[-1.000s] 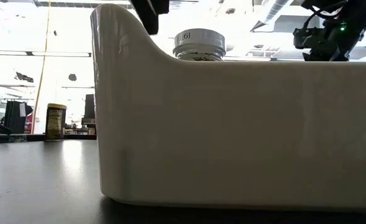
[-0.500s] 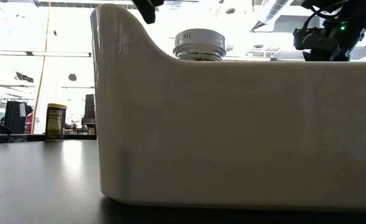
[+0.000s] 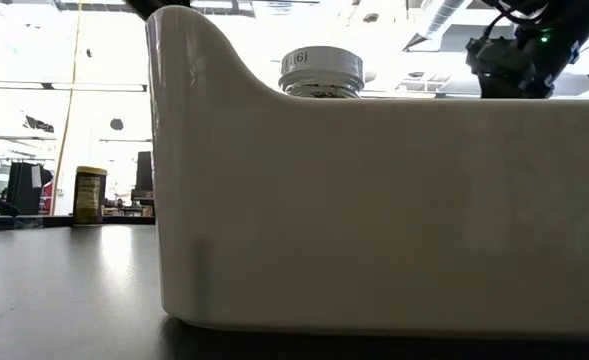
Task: Sort spices by type
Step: Put the red seasoning can into the black bin
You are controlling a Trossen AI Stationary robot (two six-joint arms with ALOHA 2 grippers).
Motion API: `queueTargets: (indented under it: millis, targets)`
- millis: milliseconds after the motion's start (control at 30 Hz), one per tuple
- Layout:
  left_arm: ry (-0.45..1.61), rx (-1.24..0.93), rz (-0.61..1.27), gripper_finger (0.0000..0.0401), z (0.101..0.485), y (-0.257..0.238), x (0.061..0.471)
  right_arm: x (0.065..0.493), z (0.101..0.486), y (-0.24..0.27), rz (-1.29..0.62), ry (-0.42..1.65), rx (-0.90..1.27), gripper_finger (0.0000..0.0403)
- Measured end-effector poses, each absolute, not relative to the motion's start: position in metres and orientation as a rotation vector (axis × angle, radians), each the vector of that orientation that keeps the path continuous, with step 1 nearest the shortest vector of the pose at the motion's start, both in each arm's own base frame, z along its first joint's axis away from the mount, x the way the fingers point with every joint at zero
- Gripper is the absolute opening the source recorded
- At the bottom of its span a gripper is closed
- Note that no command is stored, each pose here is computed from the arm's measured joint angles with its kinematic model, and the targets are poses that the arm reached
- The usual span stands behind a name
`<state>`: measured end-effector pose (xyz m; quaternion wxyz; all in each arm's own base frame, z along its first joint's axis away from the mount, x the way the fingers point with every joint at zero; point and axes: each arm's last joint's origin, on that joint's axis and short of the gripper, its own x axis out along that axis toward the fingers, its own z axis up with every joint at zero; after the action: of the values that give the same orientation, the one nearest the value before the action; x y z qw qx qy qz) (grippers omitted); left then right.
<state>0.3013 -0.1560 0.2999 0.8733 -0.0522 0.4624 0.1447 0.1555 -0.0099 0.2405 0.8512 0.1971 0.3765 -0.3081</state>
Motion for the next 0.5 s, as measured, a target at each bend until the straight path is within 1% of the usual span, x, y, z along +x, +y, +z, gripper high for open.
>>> queueTargets:
  millis: [200,333,500]
  targets:
    - [0.908,-0.175,0.301,0.0289,0.296,-0.127,0.253,0.161,0.245,-0.010,-0.649,0.702,0.488,0.0291]
    - [0.887,-0.201,0.307,0.0289,0.295,-0.107,0.223,0.161,0.245,-0.010,-0.673,0.684,0.546,0.0291]
    - [0.867,-0.178,0.290,0.0289,0.294,-0.086,0.195,0.161,0.245,-0.010,-0.664,0.696,0.514,0.0291]
